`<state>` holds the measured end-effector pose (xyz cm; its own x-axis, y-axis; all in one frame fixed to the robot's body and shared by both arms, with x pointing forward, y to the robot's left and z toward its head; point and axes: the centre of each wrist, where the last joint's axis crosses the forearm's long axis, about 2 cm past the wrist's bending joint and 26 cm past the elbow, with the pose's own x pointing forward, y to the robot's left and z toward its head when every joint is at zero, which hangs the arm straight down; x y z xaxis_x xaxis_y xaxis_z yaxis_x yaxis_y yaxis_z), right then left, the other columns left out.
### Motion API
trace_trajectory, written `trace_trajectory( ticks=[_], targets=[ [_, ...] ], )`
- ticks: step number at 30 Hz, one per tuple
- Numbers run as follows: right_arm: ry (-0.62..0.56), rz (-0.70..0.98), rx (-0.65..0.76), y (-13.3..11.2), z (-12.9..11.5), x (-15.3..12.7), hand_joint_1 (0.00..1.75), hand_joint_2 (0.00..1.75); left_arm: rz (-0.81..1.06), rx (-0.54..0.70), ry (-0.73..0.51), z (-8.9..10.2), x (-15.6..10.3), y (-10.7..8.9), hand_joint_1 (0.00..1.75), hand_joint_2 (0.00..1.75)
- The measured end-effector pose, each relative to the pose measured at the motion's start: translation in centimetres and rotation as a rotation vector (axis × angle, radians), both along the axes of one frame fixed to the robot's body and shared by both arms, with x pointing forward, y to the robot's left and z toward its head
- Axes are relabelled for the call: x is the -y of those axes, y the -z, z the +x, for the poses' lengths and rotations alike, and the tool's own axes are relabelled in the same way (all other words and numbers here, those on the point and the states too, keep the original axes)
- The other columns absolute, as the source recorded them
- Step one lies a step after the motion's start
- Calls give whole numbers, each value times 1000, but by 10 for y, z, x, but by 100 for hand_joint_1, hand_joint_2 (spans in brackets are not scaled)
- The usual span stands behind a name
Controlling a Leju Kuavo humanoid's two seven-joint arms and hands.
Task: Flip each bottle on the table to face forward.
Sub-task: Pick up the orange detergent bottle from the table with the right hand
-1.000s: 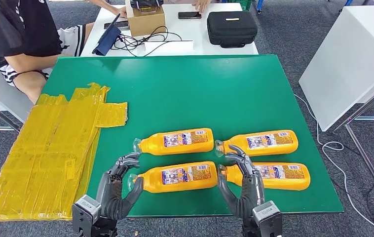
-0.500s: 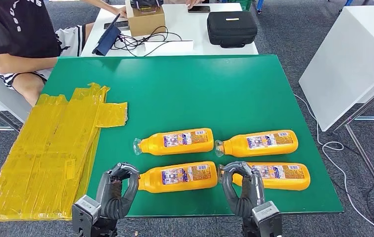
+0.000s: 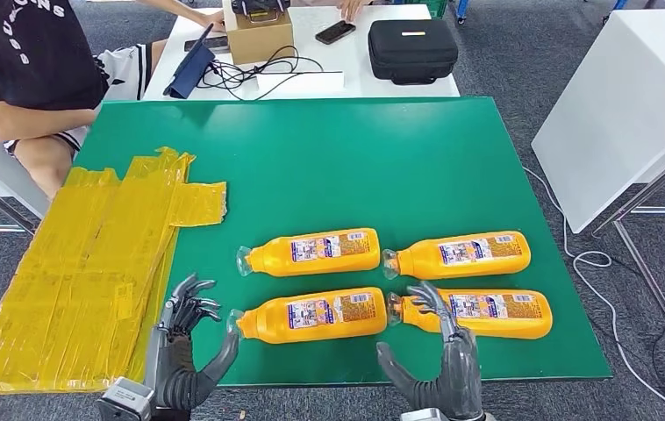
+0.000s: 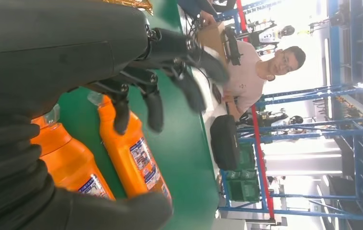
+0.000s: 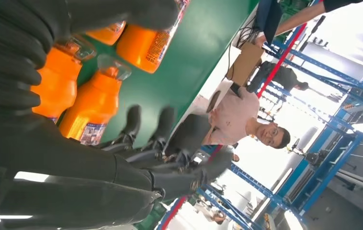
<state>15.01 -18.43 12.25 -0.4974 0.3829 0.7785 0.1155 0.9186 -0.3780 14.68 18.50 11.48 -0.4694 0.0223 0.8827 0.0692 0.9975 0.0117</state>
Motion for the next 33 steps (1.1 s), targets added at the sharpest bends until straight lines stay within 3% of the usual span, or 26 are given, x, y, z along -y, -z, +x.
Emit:
trace_trajectory(
  ticks=[7,12,16,21,33],
  targets=[
    [8,-20,7,-3,-2,5,0,175,-1,-3,4,-1,0,-1,0,175],
    [76,-190,-21,-7,-9,13,0,175,-8,-33,61,-2,2,-1,0,175],
    [147,-403,-123,-5,-22,29,0,175,-27,-54,112,-2,6,-2,0,175],
    [153,-660,-345,3,-27,52,0,175,-44,-83,162,0,9,-1,0,175],
    [163,-902,-484,17,-8,114,0,175,-86,-109,201,7,9,6,0,175]
  ],
)
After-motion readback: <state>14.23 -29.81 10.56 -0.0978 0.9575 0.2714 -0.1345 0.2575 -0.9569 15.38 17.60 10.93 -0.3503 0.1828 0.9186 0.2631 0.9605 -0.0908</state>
